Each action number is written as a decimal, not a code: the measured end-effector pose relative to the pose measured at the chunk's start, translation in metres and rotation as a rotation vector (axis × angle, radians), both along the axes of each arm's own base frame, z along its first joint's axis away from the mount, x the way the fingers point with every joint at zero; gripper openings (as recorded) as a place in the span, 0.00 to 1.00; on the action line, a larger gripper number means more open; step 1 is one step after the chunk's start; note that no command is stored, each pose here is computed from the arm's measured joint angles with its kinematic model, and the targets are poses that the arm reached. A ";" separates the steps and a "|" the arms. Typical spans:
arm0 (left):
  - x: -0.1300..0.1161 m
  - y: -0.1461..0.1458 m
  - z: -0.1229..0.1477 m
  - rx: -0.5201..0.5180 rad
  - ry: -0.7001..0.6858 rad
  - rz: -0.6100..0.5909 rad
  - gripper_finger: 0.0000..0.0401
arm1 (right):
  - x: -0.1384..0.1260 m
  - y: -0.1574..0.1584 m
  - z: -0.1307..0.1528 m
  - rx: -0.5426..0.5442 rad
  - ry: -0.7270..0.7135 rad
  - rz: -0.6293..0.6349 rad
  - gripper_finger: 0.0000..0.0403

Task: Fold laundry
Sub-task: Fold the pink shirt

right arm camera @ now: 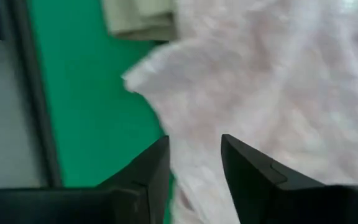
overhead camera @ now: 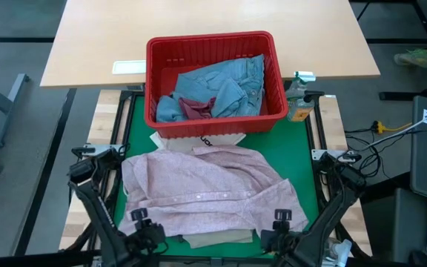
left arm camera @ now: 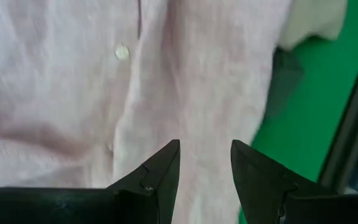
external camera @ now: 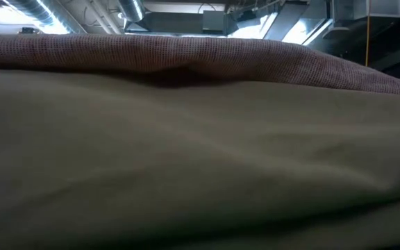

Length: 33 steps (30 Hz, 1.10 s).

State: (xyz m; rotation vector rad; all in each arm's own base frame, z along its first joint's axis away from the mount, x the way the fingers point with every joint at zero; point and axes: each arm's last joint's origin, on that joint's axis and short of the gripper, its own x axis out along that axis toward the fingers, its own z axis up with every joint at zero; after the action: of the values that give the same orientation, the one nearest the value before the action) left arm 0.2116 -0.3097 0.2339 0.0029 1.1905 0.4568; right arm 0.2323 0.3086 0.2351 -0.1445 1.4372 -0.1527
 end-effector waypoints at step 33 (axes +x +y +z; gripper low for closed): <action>0.186 0.087 0.004 0.097 -0.349 -0.543 0.34 | 0.032 -0.031 0.051 -0.062 -0.032 0.144 0.36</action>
State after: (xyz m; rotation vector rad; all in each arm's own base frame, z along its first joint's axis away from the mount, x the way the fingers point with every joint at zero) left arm 0.3977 -0.2228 0.2378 0.3116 0.7785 0.0300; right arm 0.2647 0.2778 0.2865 -0.2944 1.3855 -0.0803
